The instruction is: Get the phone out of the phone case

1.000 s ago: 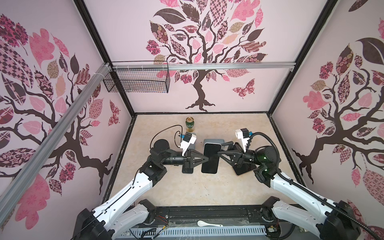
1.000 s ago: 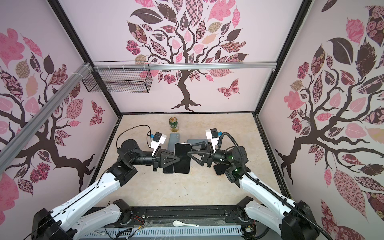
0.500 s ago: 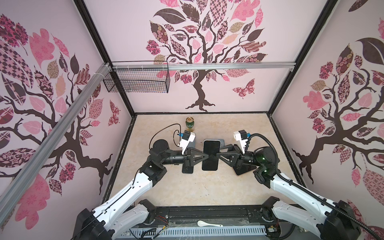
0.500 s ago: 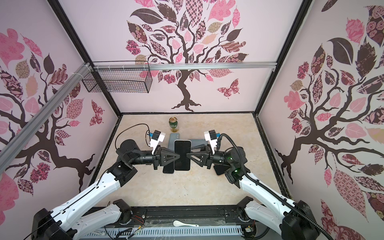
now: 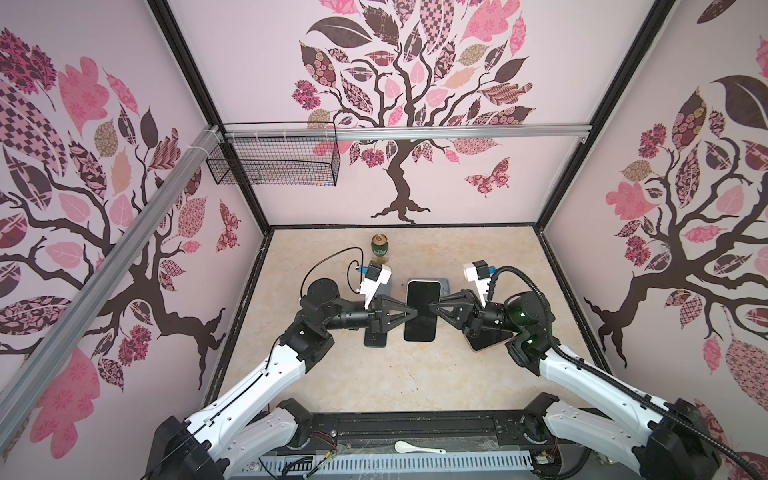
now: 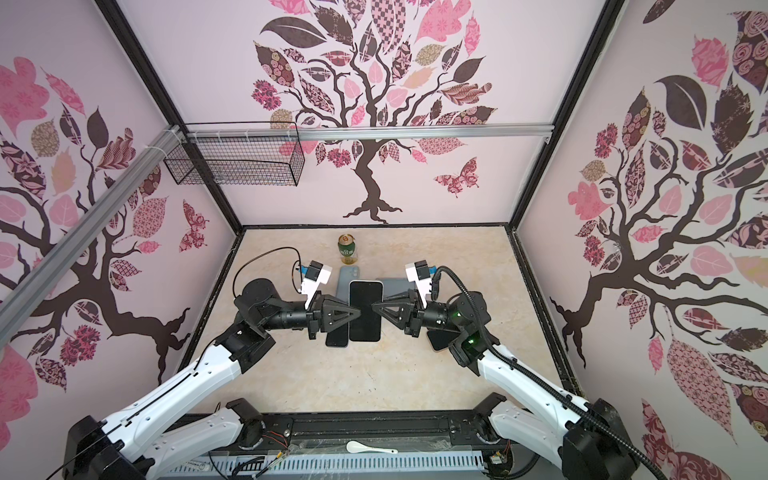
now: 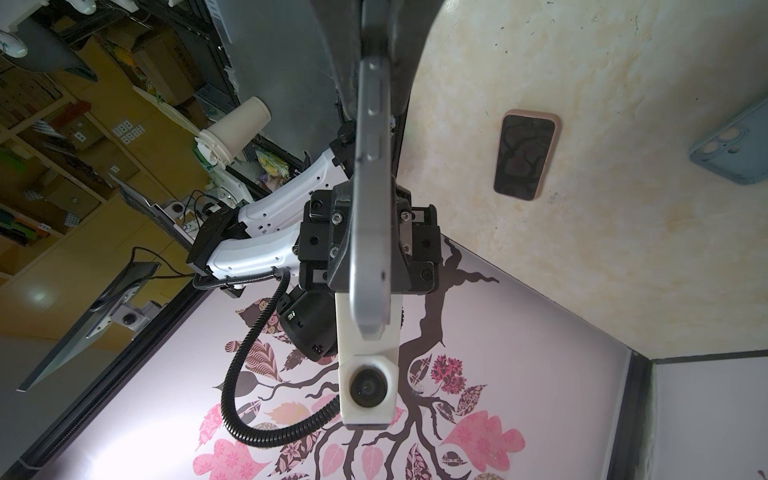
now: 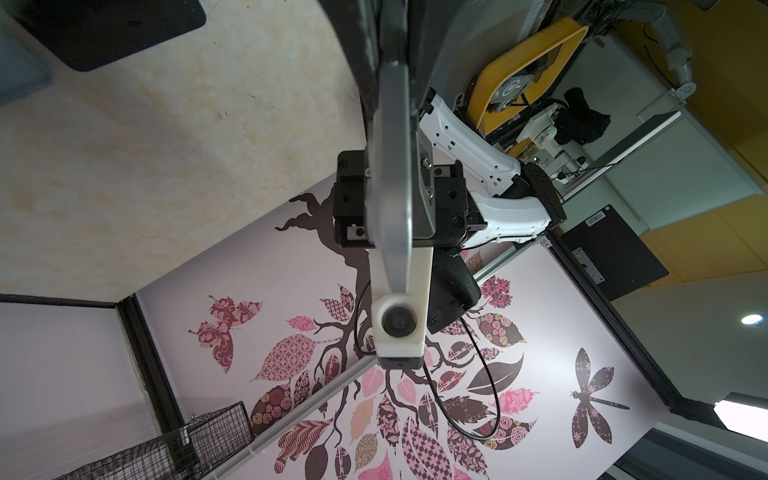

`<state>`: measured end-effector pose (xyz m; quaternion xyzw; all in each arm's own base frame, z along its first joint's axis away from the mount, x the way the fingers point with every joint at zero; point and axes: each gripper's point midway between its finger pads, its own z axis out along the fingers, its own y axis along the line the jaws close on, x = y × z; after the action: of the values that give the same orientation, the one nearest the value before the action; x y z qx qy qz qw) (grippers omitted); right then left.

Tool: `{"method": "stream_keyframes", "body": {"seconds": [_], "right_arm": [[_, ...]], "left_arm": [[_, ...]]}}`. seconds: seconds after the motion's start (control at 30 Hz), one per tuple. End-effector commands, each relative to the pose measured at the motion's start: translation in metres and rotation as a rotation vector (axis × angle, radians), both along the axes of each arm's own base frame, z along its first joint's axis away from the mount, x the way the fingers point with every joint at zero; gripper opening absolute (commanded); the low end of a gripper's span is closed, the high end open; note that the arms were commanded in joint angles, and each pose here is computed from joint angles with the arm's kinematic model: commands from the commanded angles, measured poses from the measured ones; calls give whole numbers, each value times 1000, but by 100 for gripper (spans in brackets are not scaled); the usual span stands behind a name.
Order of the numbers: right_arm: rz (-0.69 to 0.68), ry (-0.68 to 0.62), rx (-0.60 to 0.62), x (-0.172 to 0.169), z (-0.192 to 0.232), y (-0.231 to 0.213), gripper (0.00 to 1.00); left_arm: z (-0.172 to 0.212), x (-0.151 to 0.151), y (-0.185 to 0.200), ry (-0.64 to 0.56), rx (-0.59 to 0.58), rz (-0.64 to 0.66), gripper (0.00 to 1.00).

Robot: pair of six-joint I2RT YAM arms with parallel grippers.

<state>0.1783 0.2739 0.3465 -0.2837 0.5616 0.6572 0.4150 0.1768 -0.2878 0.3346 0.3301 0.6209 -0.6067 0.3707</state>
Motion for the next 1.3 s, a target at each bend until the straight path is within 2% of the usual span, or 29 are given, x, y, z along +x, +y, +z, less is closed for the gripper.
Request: {"method": "stream_keyframes", "body": {"seconds": [0.0, 0.13, 0.23, 0.3, 0.37, 0.47, 0.57, 0.7, 0.83, 0.97, 1.03, 1.1, 1.23, 1.27], "right_arm": [[10, -58, 30, -6, 14, -1, 10], [-17, -57, 28, -3, 13, -2, 0], [-61, -53, 22, 2, 10, -4, 0], [-116, -17, -1, 11, 2, -6, 0], [-211, 69, -64, 28, -18, -10, 0], [-349, 185, -181, 46, -64, -21, 0], [-430, 298, -298, 54, -109, -31, 0], [-527, 460, -416, 65, -148, -43, 0], [-606, 561, -565, 75, -174, -52, 0], [-727, 636, -686, 84, -195, -71, 0], [-681, 604, -696, 80, -196, -66, 0], [-604, 563, -656, 76, -190, -56, 0], [-429, 629, -572, 78, -192, -37, 1], [-452, 659, -587, 83, -198, -37, 0]], "left_arm": [[5, 5, 1, -28, -3, 28, 0], [4, 6, 0, -24, 6, 36, 0], [-1, 10, 1, -15, 28, 56, 31], [-11, 14, 4, 2, 79, 90, 56], [-27, 26, 11, 22, 163, 188, 97], [-59, 46, 30, 63, 303, 355, 98], [-83, 52, 42, 99, 400, 427, 98], [-105, 57, 49, 162, 447, 480, 98], [-120, 63, 55, 217, 483, 528, 98], [-134, 79, 69, 315, 515, 662, 98], [-137, 84, 70, 391, 492, 682, 98], [-136, 88, 71, 445, 462, 679, 98], [-149, 103, 84, 522, 411, 728, 98], [-151, 108, 89, 530, 394, 747, 98]]}}
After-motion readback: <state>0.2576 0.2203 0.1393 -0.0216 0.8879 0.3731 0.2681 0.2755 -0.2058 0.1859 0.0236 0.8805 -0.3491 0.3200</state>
